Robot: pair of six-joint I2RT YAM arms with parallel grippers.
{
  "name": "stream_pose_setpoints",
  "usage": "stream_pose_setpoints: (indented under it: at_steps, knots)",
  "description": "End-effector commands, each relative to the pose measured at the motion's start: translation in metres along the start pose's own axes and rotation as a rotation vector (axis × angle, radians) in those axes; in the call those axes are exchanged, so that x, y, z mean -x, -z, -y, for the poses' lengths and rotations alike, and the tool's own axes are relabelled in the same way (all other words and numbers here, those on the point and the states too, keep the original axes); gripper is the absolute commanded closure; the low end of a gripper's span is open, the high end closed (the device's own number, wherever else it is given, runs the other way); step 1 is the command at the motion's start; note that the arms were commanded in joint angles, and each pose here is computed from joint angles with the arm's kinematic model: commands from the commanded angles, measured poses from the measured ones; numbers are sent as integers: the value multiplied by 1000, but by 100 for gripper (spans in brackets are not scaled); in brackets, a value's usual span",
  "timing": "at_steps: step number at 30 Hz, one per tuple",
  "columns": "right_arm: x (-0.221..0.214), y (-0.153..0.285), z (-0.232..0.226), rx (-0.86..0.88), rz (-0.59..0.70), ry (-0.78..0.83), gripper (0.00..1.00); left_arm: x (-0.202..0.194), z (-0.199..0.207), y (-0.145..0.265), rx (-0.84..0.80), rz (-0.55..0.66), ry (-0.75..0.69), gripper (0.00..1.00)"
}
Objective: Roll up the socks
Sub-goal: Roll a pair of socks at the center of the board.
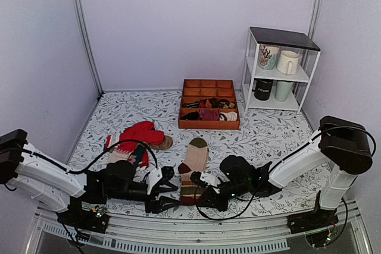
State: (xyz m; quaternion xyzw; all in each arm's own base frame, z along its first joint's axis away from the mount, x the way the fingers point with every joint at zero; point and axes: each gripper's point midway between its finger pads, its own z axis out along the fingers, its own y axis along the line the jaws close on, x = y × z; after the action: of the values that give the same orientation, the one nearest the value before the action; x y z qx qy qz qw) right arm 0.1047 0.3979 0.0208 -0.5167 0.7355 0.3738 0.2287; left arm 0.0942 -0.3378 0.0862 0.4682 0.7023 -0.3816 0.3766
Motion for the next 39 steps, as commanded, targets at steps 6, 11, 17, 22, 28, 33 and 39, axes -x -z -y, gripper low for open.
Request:
stream_pose_setpoints:
  at_steps: [6, 11, 17, 22, 28, 33, 39]
  knots:
    - [-80, 0, -4, 163, -325, -503, 94, -2, 0, 2, 23, 42, -229, 46]
    - [-87, 0, -4, 183, -378, -555, 94, -10, 2, -16, -11, 23, -259, 48]
    - [-92, -3, -4, 195, -407, -584, 94, -12, 6, -35, -45, -2, -293, 54]
    - [-93, -3, -4, 195, -412, -588, 94, -15, 5, -44, -52, -16, -296, 57]
    - [-95, -3, -2, 201, -415, -593, 93, -32, 9, -49, -95, -66, -264, 68]
    - [-97, -3, -1, 204, -418, -601, 94, -45, 9, -49, -109, -102, -219, 73]
    - [-97, -1, -2, 215, -418, -607, 93, -53, 7, -47, -100, -116, -201, 87]
